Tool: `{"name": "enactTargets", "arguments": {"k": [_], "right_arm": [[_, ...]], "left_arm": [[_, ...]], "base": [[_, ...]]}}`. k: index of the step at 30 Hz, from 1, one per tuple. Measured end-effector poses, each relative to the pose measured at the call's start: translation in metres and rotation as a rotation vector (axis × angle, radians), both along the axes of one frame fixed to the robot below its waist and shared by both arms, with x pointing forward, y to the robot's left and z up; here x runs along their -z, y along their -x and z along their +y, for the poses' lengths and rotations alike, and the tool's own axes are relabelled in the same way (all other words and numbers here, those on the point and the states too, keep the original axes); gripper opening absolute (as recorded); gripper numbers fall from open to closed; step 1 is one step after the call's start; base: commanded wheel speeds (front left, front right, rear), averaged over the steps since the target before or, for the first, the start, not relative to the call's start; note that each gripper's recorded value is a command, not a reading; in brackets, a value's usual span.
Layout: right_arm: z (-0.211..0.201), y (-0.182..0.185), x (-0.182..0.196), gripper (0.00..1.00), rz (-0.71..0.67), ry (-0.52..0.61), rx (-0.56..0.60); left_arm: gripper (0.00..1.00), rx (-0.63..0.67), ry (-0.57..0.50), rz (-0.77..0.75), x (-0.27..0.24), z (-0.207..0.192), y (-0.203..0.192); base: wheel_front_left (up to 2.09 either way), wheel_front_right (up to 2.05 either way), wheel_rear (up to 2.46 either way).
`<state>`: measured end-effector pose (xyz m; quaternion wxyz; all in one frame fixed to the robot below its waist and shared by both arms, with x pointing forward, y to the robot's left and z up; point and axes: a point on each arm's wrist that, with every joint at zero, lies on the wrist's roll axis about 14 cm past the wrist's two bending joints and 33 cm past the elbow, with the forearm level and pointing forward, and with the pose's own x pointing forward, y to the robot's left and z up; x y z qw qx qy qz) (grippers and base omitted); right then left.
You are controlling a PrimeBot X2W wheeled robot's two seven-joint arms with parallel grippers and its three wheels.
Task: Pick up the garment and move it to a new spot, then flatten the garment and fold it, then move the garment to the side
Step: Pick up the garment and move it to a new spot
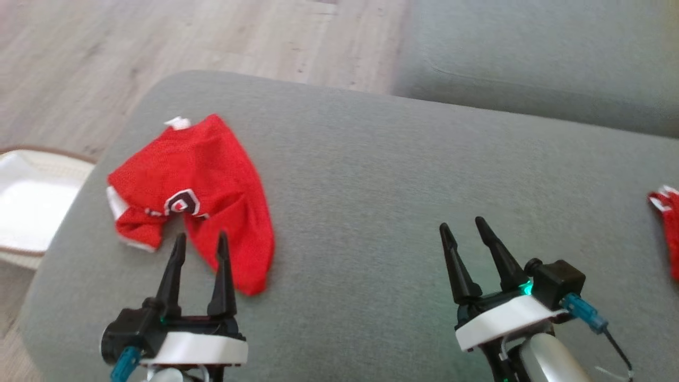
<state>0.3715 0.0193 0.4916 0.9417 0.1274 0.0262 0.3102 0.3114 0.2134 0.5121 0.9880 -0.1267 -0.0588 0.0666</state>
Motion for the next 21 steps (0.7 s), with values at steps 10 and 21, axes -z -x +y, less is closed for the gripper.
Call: {"name": "enactTargets", "arguments": {"k": [10, 21], "right_arm": [[0.031, 0.008, -0.002, 1.0, 0.003, -0.008, -0.095], [0.017, -0.004, 0.011, 1.0, 0.035, -0.008, -0.048]], "left_arm": [[1.0, -0.091, -0.001, 0.003, 0.002, 0.025, 0.022], [1.0, -0.114, -0.016, 0.025, 0.005, 0.035, 0.01]], "base": [[0.0, 0.0, 0.0], [0.0, 0.0, 0.0]]}}
